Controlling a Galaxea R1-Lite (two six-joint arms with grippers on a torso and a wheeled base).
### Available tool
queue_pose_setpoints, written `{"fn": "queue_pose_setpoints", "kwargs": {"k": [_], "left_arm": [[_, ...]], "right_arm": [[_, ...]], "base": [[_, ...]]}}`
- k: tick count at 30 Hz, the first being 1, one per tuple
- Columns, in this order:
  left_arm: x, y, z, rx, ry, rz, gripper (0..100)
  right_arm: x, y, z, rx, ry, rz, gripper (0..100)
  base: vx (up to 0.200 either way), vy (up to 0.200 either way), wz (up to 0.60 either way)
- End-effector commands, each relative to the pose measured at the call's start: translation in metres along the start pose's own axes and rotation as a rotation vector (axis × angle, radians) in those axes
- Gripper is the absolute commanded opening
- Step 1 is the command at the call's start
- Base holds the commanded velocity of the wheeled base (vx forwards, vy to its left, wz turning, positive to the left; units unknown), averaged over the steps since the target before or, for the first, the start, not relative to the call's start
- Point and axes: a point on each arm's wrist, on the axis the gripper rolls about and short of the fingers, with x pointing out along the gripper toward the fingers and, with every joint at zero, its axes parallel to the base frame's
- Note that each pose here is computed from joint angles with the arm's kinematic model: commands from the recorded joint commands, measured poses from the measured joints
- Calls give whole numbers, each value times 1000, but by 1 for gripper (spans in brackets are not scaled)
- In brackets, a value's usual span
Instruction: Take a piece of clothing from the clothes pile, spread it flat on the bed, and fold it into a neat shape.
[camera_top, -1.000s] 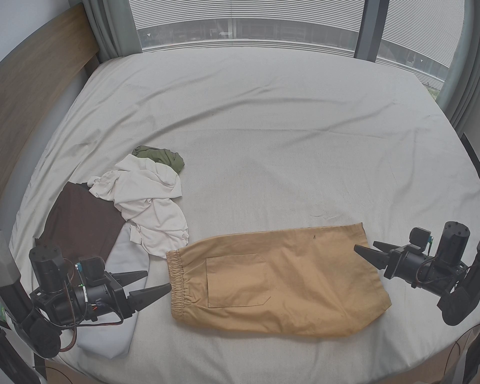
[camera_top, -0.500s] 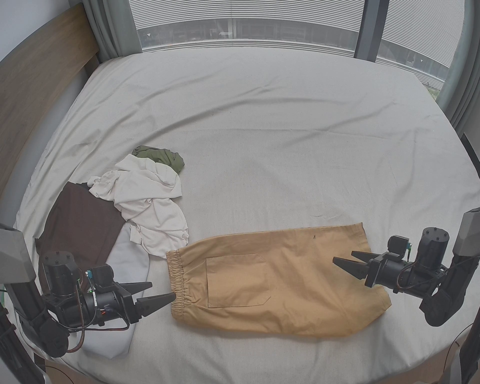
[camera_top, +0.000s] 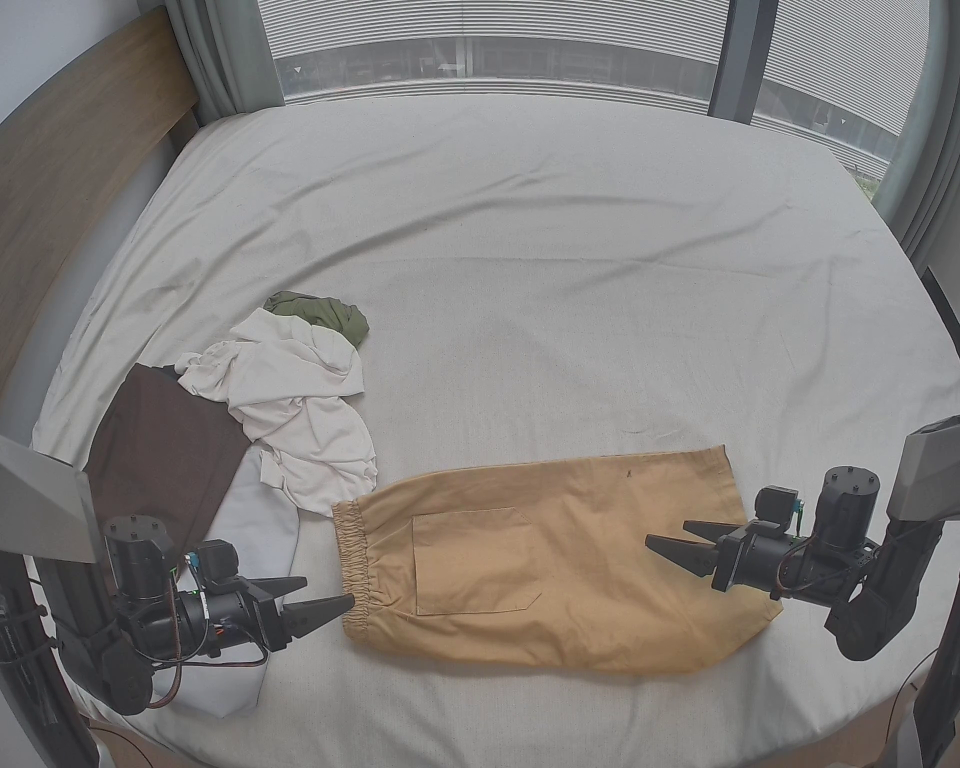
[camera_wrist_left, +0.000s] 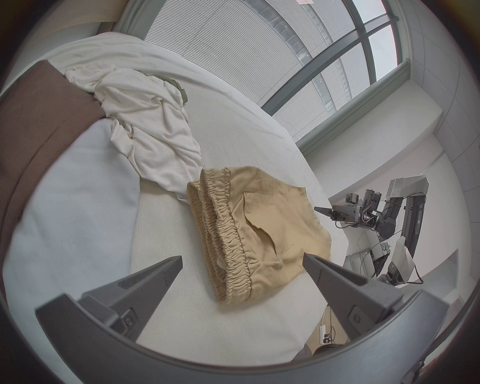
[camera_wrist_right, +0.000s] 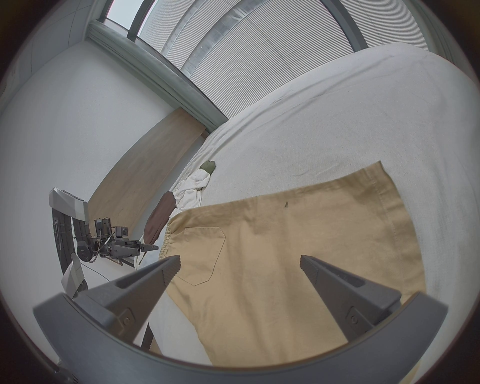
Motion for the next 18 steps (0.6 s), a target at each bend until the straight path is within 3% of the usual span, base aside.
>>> {"fn": "queue_pose_setpoints", "kwargs": {"k": [1,18], "left_arm": [[3,4,-5,-18,22,6,100],[30,16,-13,-26,57,2,100]], "right_arm": [[1,-1,-3,5,11,0,100],[5,3,-6,4,27,11,100]], "base": [[0,0,0],[0,0,0]]}}
